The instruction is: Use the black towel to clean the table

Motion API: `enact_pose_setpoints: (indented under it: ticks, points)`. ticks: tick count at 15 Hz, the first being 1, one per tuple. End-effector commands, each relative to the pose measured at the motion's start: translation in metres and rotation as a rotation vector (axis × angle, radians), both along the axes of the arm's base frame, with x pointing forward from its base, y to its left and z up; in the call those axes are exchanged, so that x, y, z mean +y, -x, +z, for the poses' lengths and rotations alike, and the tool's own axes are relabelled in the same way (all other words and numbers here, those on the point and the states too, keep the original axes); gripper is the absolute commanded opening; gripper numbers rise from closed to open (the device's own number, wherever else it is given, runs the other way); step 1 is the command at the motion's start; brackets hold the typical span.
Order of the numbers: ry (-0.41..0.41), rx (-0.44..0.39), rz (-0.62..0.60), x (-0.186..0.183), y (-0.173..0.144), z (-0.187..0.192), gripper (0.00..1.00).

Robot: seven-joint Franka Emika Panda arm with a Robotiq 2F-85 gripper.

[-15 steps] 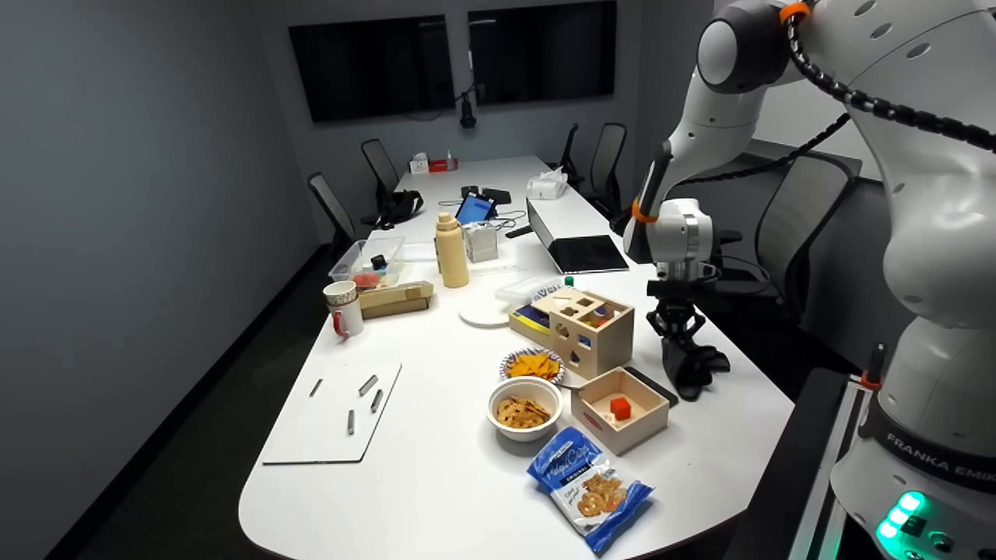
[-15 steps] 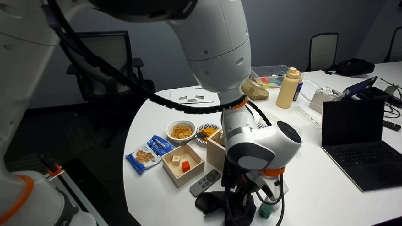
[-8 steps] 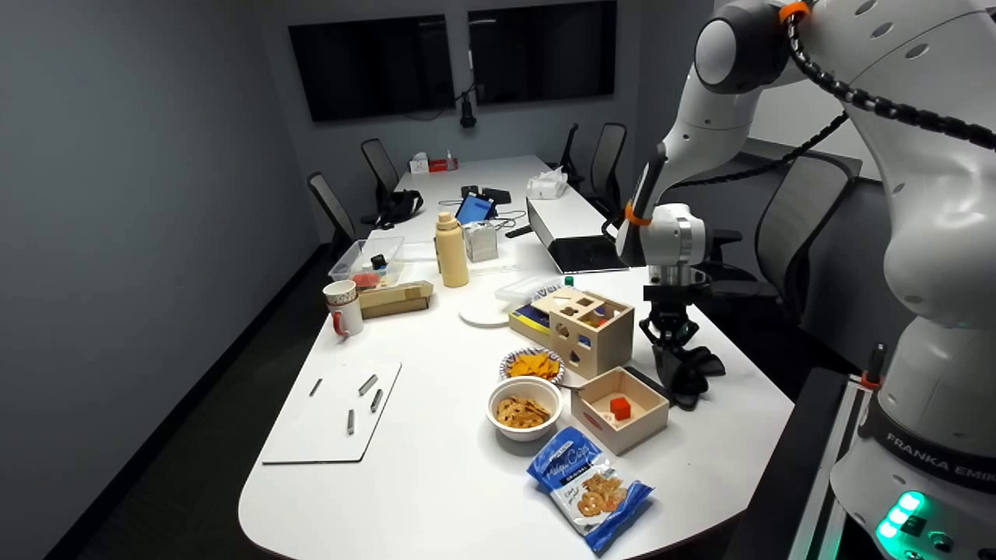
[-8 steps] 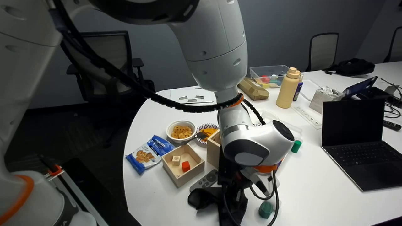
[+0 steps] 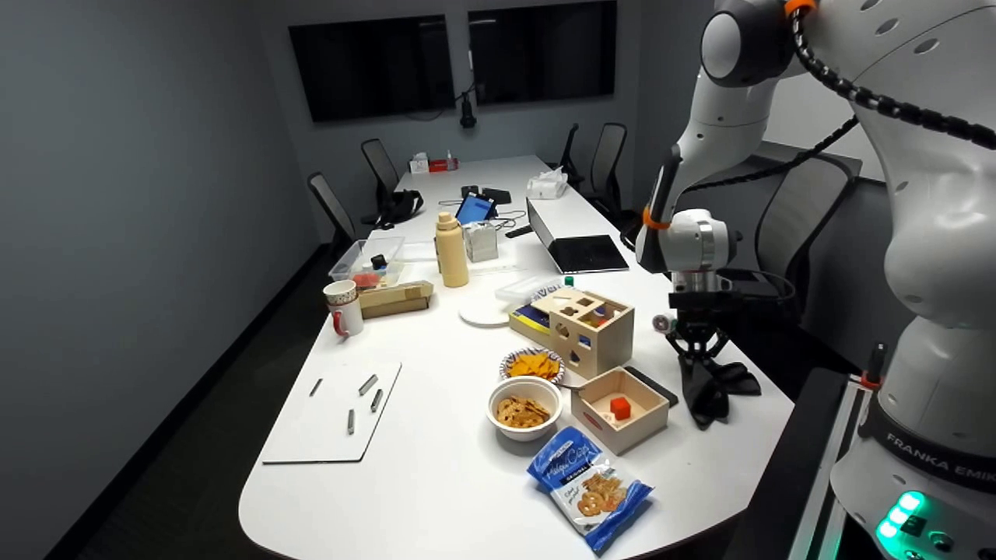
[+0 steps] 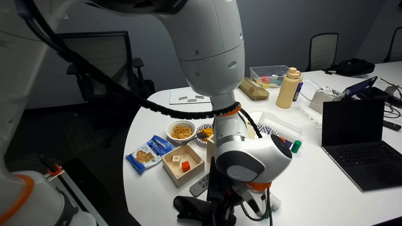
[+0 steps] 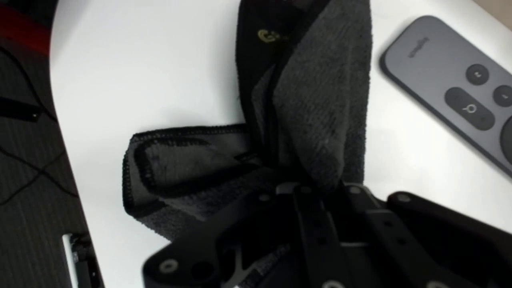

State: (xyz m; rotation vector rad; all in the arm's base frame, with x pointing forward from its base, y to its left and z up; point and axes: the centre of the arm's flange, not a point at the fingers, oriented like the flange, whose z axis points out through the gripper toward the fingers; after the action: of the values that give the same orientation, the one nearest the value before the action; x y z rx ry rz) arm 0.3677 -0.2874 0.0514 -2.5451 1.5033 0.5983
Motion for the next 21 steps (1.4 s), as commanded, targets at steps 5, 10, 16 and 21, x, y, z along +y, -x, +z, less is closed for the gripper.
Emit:
enact_pose_setpoints:
  ticks: [5,10,16,21]
  points:
    - [0.030,-0.042,-0.135,-0.049,0.012,0.000,0.02]
    - [0.036,-0.090,-0.149,-0.070,-0.020,0.000,0.02]
    - [0.014,-0.139,-0.080,-0.052,-0.052,0.002,0.02]
    - [-0.052,-0.152,0.021,-0.012,-0.054,0.010,0.02]
